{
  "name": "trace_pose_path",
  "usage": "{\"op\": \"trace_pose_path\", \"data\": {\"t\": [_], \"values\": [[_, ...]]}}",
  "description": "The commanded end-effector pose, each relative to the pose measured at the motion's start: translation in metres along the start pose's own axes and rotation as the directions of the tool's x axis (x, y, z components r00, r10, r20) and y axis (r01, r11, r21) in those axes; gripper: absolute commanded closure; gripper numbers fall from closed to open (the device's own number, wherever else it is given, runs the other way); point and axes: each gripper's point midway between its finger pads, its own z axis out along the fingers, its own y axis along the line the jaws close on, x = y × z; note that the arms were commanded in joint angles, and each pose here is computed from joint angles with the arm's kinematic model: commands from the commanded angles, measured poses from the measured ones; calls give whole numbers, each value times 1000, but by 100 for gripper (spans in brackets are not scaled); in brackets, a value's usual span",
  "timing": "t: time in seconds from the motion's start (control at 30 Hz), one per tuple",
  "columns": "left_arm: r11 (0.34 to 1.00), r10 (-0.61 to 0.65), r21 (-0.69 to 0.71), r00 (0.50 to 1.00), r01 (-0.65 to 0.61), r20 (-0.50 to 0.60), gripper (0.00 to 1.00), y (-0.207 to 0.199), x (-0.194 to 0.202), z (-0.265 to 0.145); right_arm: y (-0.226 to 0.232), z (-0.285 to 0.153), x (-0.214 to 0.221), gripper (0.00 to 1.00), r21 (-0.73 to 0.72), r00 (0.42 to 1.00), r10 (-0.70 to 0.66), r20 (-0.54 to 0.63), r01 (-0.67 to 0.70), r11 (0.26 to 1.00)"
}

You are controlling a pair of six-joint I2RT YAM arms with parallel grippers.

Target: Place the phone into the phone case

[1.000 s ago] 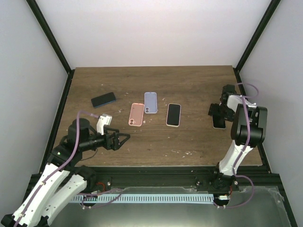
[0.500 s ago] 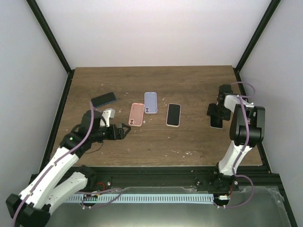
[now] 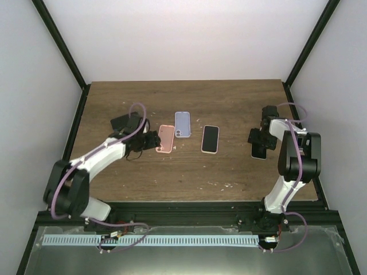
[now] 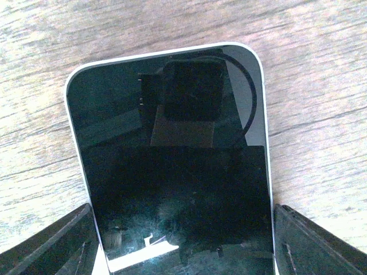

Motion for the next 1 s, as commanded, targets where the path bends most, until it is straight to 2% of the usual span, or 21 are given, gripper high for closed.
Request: {"op": "trace_pose_path", "data": {"t": [0.0,0.13,0.2,0.53,0.67,0.8,0.97], "values": [[1000,22,-17,997,-21,70,29,-9,-38,33,11,-7,12,33,-42,1000,11,-26,-12,999],[997,73,-13,997,-72,28,39,-14,-47,74,24,-11,13,33,-76,1000,-5,-20,4,997],[994,89,-61,996,-89,-7,43,-8,-48,87,26,-12,14,33,-80,1000,-10,-21,8,997],[981,101,-160,992,-112,-71,51,10,-46,114,38,-15,14,35,-127,1000,-27,-10,25,992],[981,97,-159,991,-112,-97,58,13,-38,119,44,-20,15,36,-147,999,-35,3,35,988],[978,82,-179,988,-105,-127,68,20,-28,120,45,-23,19,36,-156,999,-38,9,39,987],[983,64,-162,985,-90,-160,90,20,-14,115,52,-30,21,37,-192,999,-45,19,48,980]]}}
